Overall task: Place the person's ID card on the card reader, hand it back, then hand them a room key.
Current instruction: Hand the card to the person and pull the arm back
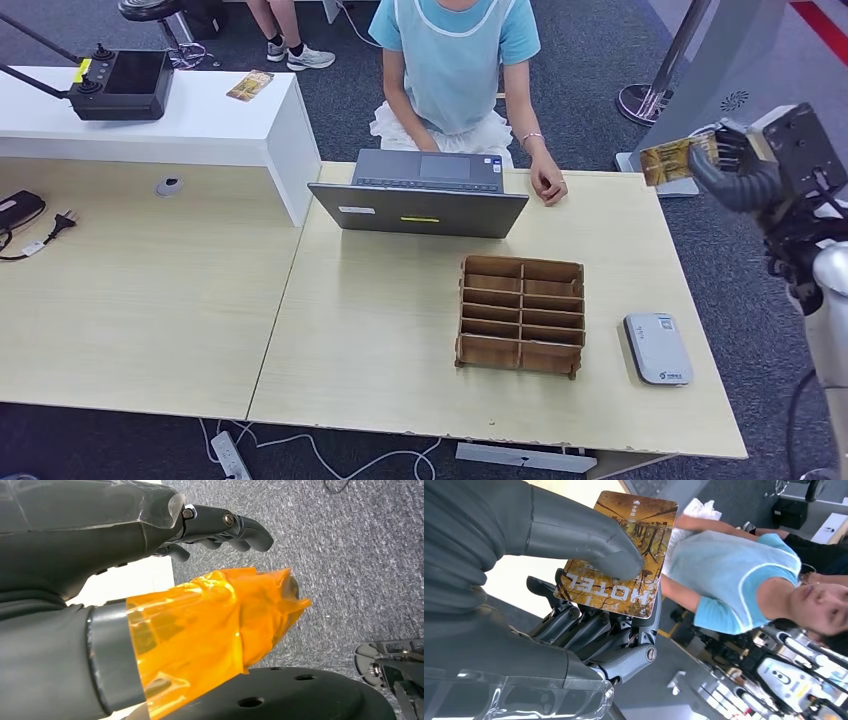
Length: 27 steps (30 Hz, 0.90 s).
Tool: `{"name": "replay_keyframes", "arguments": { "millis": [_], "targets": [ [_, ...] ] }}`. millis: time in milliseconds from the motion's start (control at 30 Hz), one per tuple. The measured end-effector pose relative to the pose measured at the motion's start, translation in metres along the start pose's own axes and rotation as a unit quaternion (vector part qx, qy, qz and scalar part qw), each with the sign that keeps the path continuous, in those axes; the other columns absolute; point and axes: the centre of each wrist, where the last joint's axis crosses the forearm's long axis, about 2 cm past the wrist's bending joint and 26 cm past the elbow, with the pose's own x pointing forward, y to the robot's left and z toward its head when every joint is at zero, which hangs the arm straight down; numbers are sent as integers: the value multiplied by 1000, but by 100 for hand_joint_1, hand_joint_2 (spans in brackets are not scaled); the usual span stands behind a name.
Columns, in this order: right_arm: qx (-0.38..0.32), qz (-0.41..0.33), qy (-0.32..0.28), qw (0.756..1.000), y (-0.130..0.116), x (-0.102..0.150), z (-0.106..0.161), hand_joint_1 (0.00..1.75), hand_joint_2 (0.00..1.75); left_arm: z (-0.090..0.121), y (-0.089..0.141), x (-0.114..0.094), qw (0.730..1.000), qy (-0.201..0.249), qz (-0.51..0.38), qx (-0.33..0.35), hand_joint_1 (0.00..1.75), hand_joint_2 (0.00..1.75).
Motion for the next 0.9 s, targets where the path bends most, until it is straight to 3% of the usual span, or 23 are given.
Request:
{"name": "replay_keyframes", "arguments": {
  "millis": [200, 367, 900],
  "targets": [
    [-25, 64, -20, 997, -4, 33, -31, 175, 175, 0, 0, 0, 1000, 0, 0, -3, 0, 0],
    [-66, 161, -29, 984, 2, 65, -58, 175, 175, 0, 0, 1, 1000, 0, 0, -8, 0, 0],
    [-66, 302, -79, 948, 43, 169, -131, 175, 175, -3, 6, -1, 999, -10, -23, -33, 0, 0]
  ]
}}
